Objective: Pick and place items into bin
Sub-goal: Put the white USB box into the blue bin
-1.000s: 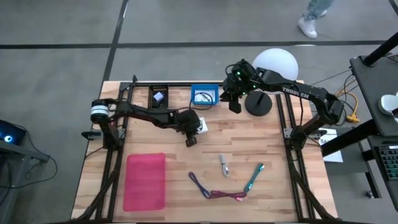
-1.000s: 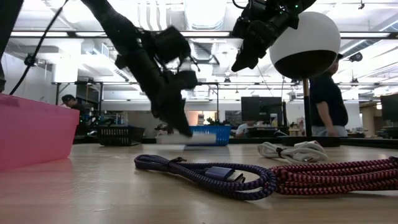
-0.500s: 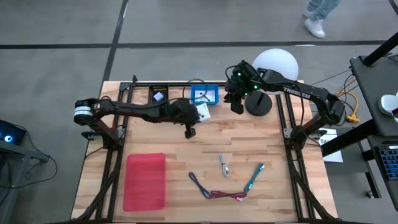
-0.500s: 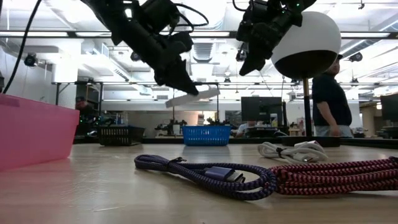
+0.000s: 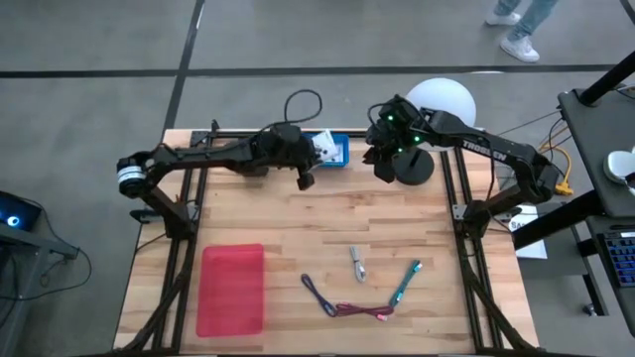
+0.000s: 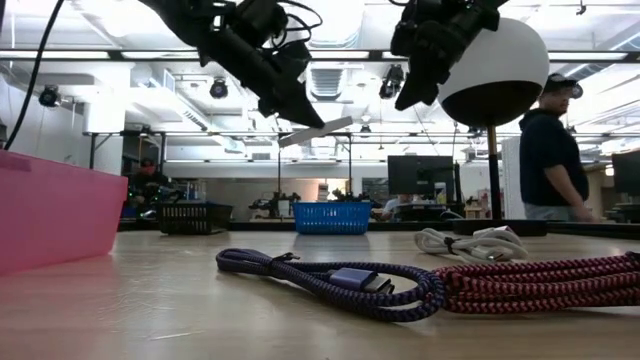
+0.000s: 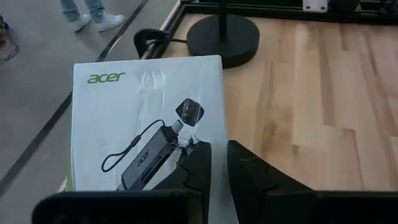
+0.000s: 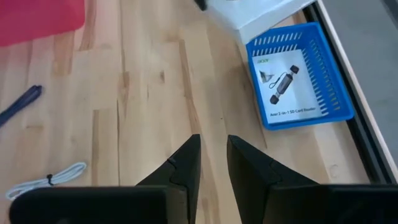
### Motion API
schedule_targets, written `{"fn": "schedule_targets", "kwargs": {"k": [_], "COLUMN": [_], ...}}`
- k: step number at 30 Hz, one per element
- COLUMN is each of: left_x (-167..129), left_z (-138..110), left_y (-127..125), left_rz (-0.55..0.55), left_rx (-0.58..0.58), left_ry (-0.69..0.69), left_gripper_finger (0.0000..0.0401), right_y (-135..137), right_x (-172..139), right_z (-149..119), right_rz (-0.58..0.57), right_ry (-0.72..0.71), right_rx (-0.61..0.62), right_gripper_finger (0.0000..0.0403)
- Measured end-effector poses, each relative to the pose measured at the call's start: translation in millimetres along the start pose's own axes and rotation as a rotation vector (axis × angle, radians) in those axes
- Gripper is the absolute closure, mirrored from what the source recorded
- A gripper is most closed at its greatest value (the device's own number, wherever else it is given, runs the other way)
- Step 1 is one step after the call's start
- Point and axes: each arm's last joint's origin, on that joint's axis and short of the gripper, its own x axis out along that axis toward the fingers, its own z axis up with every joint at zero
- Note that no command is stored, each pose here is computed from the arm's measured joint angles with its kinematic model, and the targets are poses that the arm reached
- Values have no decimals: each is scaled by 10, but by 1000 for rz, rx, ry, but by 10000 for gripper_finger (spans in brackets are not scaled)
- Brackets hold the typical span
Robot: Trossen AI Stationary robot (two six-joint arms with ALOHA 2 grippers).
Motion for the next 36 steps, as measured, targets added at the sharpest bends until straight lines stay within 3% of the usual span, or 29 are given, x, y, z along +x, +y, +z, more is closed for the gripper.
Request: {"fn": "schedule_targets", "kwargs": {"k": [3, 9, 16, 23, 29, 36], "left_x": [-3, 35, 268, 539, 741, 882], "left_z": [-15, -81, -64, -6, -39, -66], "left_y": [96, 328, 483, 633, 679, 708], "left_rz": [-7, -10, -48, -67, -118, -128], "left_rx": [37, 7, 21, 73, 152, 191], "left_ry": [0, 12, 29, 155, 264, 274], "left_gripper_finger": [375, 375, 375, 375, 375, 375], "right_y": [25, 66, 89, 86, 86, 86], "right_x": [-66, -158, -171, -140, -136, -136], "right_z": [-4, -33, -89, -125, -128, -129], "right_rz": [-5, -8, -7, -4, -4, -4], "right_ry": [-19, -46, -53, -38, -36, -35], "right_rx": [9, 20, 40, 74, 81, 78], "right_gripper_finger": [335, 335, 335, 335, 335, 335]}}
